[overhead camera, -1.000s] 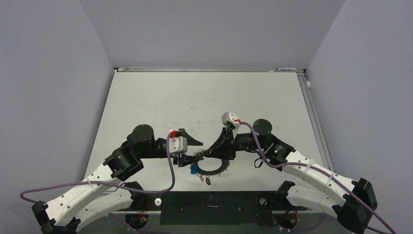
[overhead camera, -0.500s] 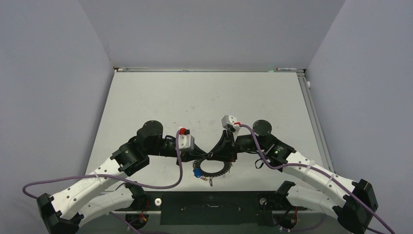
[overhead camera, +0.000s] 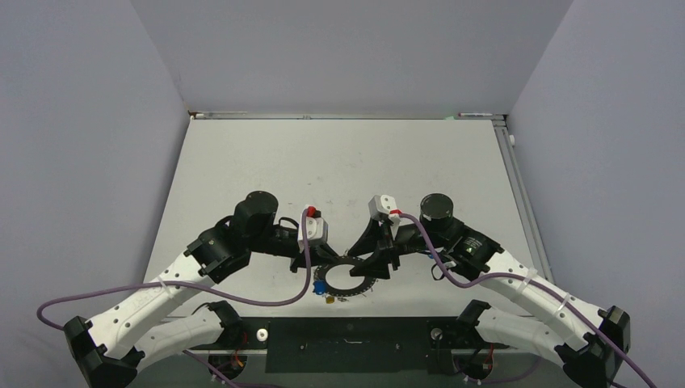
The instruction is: Put the keys on the keyring
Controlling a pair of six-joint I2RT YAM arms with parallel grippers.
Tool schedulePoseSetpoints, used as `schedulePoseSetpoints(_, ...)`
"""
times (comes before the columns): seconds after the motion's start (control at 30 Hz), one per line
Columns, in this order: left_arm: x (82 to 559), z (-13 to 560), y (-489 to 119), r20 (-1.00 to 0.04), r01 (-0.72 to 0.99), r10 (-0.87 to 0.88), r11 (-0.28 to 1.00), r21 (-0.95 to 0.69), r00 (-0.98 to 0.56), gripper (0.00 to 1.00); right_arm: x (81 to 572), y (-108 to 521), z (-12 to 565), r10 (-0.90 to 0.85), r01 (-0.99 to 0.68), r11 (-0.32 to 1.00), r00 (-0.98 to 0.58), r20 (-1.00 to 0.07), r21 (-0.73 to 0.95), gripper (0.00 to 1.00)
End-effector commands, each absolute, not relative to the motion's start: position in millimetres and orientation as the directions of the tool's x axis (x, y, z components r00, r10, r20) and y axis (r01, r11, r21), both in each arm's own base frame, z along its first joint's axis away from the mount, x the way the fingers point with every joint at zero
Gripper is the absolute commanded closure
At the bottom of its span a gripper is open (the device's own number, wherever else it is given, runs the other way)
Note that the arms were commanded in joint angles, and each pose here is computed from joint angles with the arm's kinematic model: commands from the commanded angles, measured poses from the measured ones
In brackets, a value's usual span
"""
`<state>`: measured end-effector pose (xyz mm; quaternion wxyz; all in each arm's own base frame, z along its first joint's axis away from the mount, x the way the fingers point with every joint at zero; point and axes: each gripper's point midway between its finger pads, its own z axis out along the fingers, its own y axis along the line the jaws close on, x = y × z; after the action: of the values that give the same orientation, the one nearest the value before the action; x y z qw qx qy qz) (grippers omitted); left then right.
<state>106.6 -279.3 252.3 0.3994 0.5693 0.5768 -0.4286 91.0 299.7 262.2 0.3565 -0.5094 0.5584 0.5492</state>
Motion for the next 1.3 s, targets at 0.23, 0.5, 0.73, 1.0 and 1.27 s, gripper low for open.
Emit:
schedulePoseSetpoints(0.23, 109, 288, -279, -0.966, 0.997, 0.249, -0.034, -0.076, -0.065, 1.00, 114, 295, 290, -0.178, -0.992, -0.003, -0.127, -0.976, 0.129, 0.46)
schedulePoseSetpoints(0.5, 112, 287, -275, -0.968, 0.998, 0.244, 0.003, -0.061, -0.060, 1.00, 126, 293, 308, -0.118, -0.996, 0.065, -0.066, -0.991, 0.058, 0.48)
schedulePoseSetpoints(0.73, 111, 287, -282, -0.970, 0.992, 0.213, -0.004, -0.123, -0.119, 1.00, 126, 301, 297, -0.111, -0.994, 0.042, -0.102, -0.988, 0.098, 0.44)
schedulePoseSetpoints(1.0, 109, 291, -282, -0.974, 0.992, 0.193, -0.011, -0.123, -0.119, 1.00, 112, 320, 278, -0.183, -0.969, -0.111, -0.199, -0.963, 0.222, 0.41)
schedulePoseSetpoints(1.27, 110, 289, -283, -0.973, 0.992, 0.193, -0.011, -0.129, -0.124, 1.00, 107, 332, 270, -0.189, -0.954, -0.165, -0.220, -0.957, 0.252, 0.78)
